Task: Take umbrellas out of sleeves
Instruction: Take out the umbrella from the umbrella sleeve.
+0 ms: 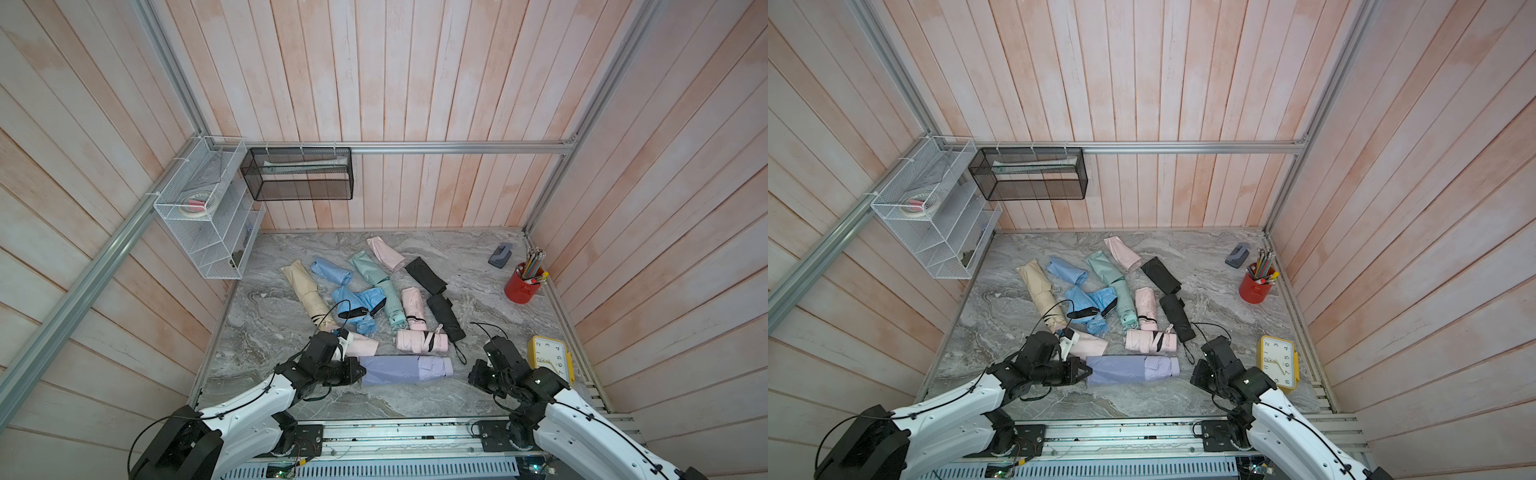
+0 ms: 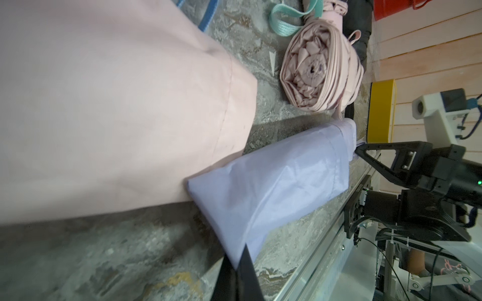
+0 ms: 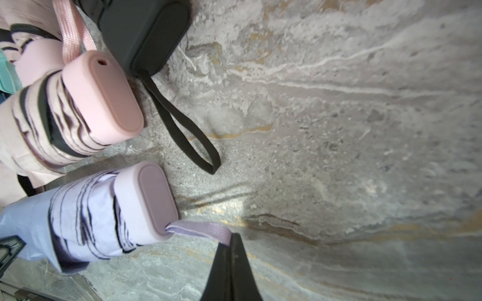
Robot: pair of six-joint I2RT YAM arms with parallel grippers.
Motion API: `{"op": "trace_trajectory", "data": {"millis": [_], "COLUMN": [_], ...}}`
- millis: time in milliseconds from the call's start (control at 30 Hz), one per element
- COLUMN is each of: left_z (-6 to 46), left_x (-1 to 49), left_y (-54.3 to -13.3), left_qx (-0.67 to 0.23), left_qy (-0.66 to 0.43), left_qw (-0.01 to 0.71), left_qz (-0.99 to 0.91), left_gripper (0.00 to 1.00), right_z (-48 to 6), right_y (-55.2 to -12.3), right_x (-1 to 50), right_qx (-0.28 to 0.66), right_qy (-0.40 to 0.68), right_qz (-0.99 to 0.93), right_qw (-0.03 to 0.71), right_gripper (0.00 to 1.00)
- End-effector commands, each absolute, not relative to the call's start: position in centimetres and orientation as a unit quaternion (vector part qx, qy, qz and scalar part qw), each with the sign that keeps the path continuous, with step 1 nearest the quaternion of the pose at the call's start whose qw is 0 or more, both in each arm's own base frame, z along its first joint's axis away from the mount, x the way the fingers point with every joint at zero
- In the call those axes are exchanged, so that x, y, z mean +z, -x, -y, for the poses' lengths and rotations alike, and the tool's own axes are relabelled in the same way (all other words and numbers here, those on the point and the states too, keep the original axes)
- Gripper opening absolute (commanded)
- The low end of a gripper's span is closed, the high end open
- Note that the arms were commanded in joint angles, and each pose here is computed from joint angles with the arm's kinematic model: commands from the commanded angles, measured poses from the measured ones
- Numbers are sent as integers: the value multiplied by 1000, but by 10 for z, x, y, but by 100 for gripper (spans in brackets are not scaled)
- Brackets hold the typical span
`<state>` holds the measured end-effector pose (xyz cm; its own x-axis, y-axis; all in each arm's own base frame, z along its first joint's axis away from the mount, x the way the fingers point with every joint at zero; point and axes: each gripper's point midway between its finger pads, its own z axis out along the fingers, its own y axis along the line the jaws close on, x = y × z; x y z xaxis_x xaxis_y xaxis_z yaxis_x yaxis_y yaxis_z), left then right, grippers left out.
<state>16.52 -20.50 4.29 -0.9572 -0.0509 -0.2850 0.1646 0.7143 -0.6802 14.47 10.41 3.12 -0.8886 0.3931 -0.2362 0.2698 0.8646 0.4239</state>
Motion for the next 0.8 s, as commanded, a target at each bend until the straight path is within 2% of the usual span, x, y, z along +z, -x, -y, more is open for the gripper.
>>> {"op": "trace_trajectory", "data": {"millis": [0,767], "left_z": [200,186], "left_x": [48,46], "left_y": [-174,-180], "left_qx": [-362,-340], "left_qy": [-30,1], "left_qw": [161,175], "left_qz": [-918,-924], "left_gripper": [0,0], "right_z": [-96,-84], "right_y": [-145,-142], "right_x": [32,24], "right_qx": [174,146], "right_qy": [-187,-215], "right_qz": [-952,-952], "right_qw": [167,163], "right_gripper": [0,0]}}
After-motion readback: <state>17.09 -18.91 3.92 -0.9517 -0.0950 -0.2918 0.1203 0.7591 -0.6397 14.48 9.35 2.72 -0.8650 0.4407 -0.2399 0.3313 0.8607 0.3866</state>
